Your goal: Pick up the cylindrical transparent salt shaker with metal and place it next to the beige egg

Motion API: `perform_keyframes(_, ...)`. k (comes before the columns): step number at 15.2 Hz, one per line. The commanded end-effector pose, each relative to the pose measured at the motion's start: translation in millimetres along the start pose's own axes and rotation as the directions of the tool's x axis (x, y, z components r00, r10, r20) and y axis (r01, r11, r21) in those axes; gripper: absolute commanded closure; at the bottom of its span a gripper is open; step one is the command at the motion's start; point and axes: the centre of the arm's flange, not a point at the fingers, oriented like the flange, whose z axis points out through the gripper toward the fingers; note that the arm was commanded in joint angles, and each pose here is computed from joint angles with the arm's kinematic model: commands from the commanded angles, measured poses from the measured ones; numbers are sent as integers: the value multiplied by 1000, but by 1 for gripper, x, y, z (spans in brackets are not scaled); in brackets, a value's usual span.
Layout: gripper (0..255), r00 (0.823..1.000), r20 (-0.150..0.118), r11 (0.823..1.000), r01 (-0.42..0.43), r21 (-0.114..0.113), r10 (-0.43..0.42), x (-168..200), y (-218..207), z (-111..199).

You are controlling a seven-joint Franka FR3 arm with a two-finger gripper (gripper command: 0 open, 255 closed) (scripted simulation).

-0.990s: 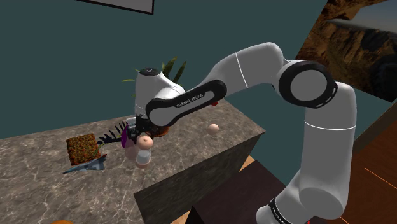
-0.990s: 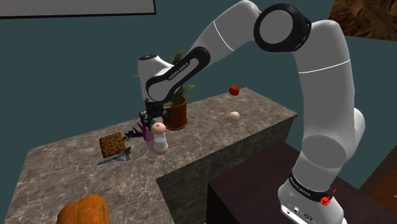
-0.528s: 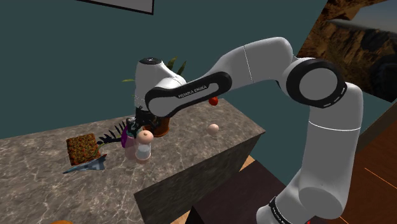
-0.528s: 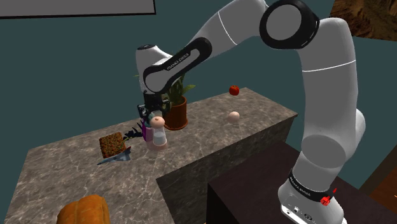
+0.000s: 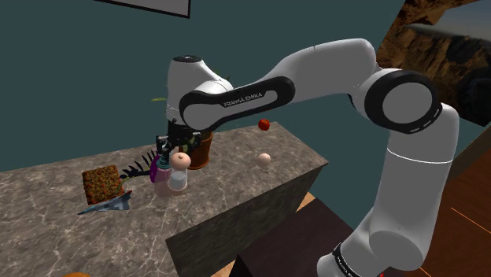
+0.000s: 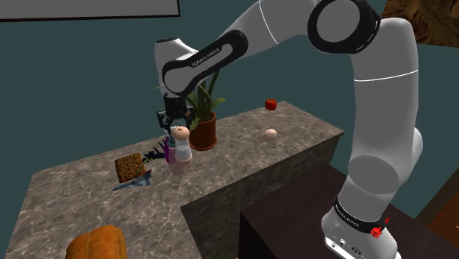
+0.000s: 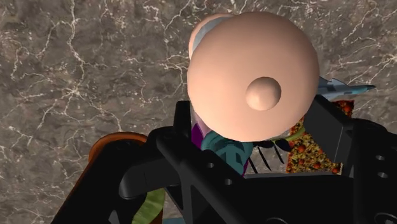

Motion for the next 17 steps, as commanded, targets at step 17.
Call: perform_keyframes(17,255,1000,0,1000,0,0,0,6,-1,-93)
